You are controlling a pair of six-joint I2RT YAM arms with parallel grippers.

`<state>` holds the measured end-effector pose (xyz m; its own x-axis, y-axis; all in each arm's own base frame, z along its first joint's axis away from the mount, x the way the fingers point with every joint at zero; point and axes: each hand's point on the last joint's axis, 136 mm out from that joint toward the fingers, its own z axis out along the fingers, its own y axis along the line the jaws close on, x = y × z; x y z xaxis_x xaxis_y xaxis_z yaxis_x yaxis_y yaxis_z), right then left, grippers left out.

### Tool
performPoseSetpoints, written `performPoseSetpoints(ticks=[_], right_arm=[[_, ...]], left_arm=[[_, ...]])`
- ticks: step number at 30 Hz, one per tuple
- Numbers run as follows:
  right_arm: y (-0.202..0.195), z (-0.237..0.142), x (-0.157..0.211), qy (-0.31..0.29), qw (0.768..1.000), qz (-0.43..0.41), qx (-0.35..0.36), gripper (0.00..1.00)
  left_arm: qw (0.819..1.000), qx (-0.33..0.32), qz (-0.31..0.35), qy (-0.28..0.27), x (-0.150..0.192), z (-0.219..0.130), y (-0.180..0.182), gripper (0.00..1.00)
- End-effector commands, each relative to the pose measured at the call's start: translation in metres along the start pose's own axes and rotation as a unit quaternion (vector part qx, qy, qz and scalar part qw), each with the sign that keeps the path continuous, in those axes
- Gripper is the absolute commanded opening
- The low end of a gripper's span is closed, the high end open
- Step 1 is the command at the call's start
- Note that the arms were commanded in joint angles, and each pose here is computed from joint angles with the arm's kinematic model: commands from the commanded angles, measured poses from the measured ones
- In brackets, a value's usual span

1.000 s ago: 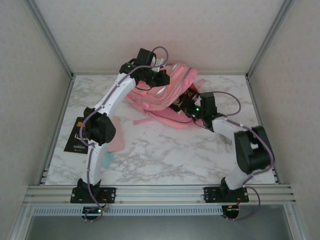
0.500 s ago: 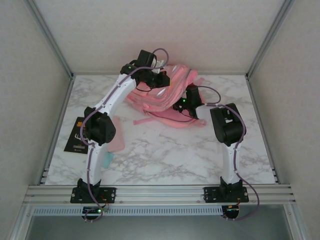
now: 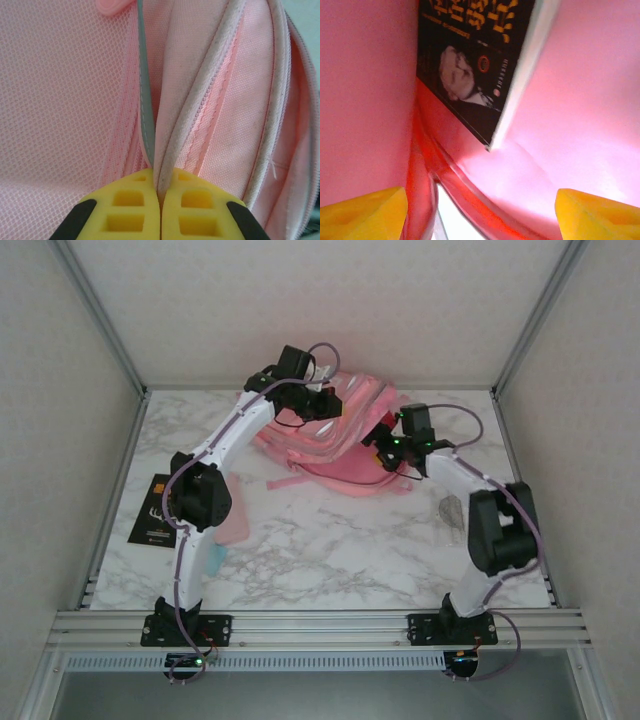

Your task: Pack the student bag

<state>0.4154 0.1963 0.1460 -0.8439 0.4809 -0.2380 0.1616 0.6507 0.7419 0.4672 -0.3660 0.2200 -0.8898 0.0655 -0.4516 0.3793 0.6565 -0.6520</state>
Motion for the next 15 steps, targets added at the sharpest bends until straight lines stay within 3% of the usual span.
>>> performPoseSetpoints(ticks=[1, 4, 5, 7, 9, 11, 15], right_arm=[[-0.047, -0.048, 0.024, 0.016, 0.991, -0.052, 0.125, 0.78], [-0.048, -0.09, 0.027, -0.012, 0.982, -0.091, 0.165, 0.78], [-0.044, -0.102, 0.027, -0.024, 0.981, -0.1, 0.167, 0.78], [-0.035, -0.119, 0.027, -0.045, 0.98, -0.114, 0.158, 0.8], [-0.02, -0.13, 0.028, -0.061, 0.981, -0.128, 0.133, 0.82], [-0.007, -0.134, 0.029, -0.069, 0.982, -0.138, 0.109, 0.85], [0.018, -0.123, 0.036, -0.059, 0.983, -0.161, 0.068, 0.89]], left_arm=[[0.999, 0.018, 0.018, -0.045, -0.02, -0.022, -0.019, 0.0], [0.999, 0.016, 0.005, -0.042, -0.017, -0.018, -0.014, 0.0], [0.999, 0.014, 0.0, -0.041, -0.015, -0.018, -0.014, 0.09], [0.999, 0.008, -0.006, -0.04, -0.012, -0.021, -0.012, 0.45], [0.999, -0.011, -0.011, -0.043, -0.006, -0.029, -0.007, 0.69], [0.998, -0.034, -0.009, -0.055, -0.001, -0.043, -0.001, 0.85], [0.993, -0.091, -0.019, -0.079, 0.012, -0.081, 0.025, 1.0]])
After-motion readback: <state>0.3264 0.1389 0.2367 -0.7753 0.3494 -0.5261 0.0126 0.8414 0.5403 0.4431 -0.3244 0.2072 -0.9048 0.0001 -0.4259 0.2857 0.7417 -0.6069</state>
